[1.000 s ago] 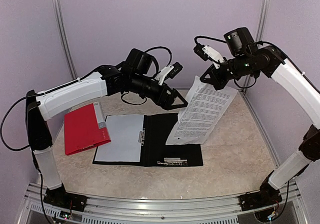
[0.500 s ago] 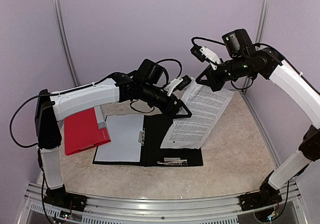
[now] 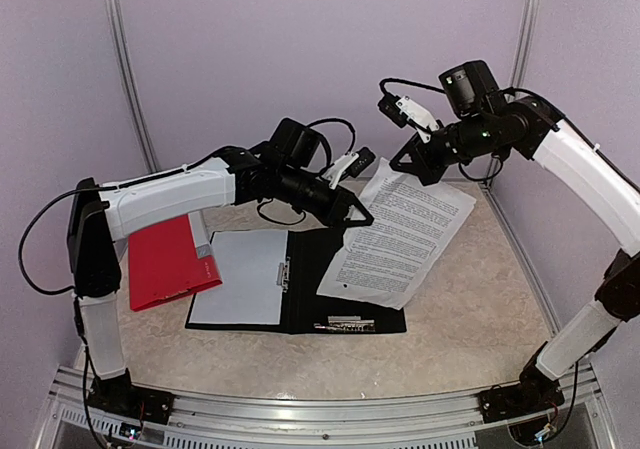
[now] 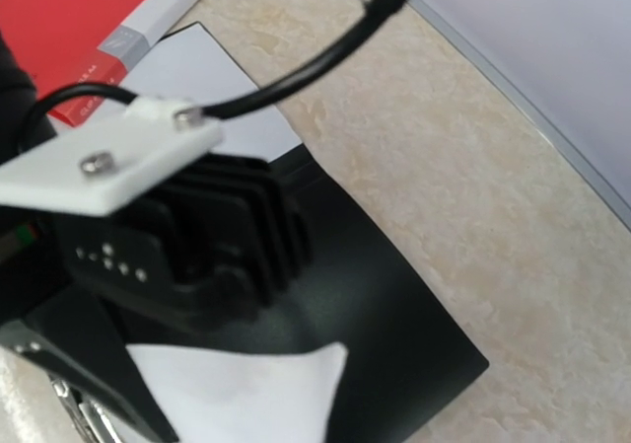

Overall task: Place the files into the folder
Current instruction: Pass from the right arm to the left, then place the file on the spring clip of the folder.

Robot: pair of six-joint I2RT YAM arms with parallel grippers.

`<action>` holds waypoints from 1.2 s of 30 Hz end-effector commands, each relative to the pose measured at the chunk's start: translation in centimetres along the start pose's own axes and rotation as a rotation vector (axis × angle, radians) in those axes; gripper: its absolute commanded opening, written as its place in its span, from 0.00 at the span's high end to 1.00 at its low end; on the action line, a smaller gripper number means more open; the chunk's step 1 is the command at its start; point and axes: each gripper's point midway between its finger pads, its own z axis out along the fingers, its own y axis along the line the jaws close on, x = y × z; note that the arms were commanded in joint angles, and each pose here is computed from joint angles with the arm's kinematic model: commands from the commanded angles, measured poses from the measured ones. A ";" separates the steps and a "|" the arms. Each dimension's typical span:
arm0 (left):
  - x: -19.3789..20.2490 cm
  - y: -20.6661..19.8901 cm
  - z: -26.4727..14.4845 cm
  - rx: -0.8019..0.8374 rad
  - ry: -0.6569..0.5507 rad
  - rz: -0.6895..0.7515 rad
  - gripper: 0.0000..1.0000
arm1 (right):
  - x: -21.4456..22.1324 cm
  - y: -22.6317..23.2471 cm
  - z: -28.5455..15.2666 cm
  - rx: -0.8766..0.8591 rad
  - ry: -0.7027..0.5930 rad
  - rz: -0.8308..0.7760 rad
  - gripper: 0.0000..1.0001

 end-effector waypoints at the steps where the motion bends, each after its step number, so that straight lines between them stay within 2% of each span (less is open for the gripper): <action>1: -0.1 -0.6 -1.2 0.005 -0.026 -0.083 1.00 | 0.4 0.2 0.4 0.002 0.026 0.017 0.98; 3: -0.1 -1.1 -1.5 0.020 -0.037 -0.129 1.00 | 0.3 0.1 0.2 0.007 0.022 0.025 0.91; 7: 0.2 -1.4 -2.3 0.024 -0.053 -0.230 1.00 | 0.1 -0.4 0.0 0.037 0.030 0.047 0.69; 10: 0.6 0.0 -2.8 -0.012 -0.080 -0.328 1.00 | 0.2 -0.8 0.1 0.055 0.039 0.063 0.54; 13: 1.4 2.0 -3.1 -0.035 -0.076 -0.413 1.00 | 0.2 -1.1 0.0 0.075 0.033 0.073 0.47; 19: 5.4 9.2 -2.1 -0.101 -0.015 -0.632 1.00 | 1.5 -0.8 0.6 0.066 0.060 0.090 0.45; 22: 6.6 12.1 -1.9 -0.119 -0.012 -0.691 1.00 | 2.3 -0.6 1.2 0.057 0.073 0.100 0.45; 26: 9.2 15.3 -0.6 -0.128 0.055 -0.765 1.00 | 3.2 -0.3 2.1 0.046 0.092 0.116 0.45; 36: 13.6 17.6 0.4 -0.124 0.141 -0.859 1.00 | 6.2 0.4 4.1 0.026 0.147 0.147 0.46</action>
